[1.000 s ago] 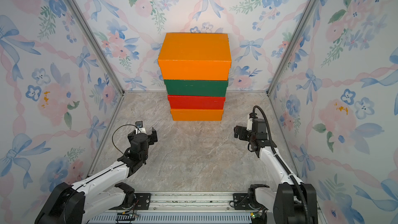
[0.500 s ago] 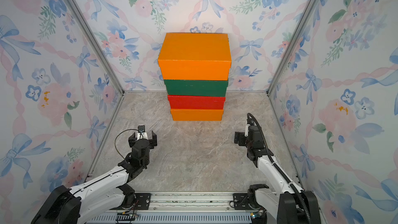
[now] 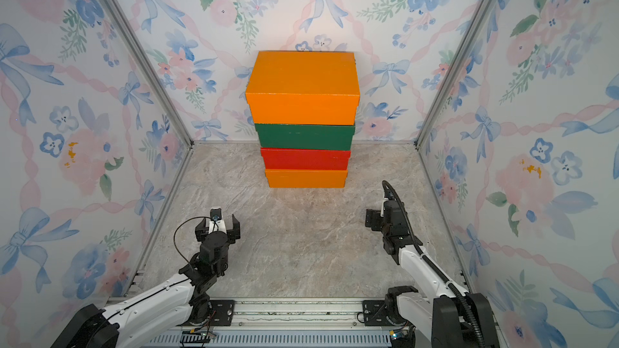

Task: Stack the shoeboxes
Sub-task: Reset both arms

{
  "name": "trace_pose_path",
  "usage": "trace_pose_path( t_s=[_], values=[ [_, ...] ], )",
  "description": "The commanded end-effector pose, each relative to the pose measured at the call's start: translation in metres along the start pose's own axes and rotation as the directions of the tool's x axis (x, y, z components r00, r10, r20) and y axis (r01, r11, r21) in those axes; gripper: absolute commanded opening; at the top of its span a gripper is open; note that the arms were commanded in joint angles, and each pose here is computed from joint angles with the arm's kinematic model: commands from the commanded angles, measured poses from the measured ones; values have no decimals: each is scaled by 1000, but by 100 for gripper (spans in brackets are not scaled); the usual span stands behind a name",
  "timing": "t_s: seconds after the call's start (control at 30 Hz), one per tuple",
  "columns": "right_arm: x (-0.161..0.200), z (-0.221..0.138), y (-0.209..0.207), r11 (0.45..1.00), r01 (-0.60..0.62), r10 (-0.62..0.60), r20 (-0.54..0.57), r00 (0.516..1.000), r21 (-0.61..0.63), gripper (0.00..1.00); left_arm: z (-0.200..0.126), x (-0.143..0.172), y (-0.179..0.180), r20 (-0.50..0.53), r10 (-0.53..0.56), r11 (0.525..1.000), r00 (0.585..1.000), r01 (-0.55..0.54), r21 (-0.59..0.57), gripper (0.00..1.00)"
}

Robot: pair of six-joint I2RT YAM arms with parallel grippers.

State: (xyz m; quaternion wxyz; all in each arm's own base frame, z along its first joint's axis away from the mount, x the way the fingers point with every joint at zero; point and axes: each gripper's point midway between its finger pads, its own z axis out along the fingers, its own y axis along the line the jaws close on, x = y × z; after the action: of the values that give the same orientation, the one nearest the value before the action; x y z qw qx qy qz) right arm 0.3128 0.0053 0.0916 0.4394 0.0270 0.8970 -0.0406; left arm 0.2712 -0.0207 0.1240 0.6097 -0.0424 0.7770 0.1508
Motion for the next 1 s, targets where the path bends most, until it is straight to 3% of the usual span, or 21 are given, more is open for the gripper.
trace_pose_path(
  t_s=[0.0,0.4,0.97],
  values=[
    [2,1,-3,999,3,-3,0,1000,45,97,-3,-5,6,31,-45,999,999,46,-21,94],
    [-13,14,-20,985,-4,1,18,1000,174,97,7,-1,7,-17,-40,998,999,40,-41,95],
    [-36,26,-27,974,-50,25,118,993,220,97,25,-2,21,-28,-130,990,991,128,-62,96]
  ],
)
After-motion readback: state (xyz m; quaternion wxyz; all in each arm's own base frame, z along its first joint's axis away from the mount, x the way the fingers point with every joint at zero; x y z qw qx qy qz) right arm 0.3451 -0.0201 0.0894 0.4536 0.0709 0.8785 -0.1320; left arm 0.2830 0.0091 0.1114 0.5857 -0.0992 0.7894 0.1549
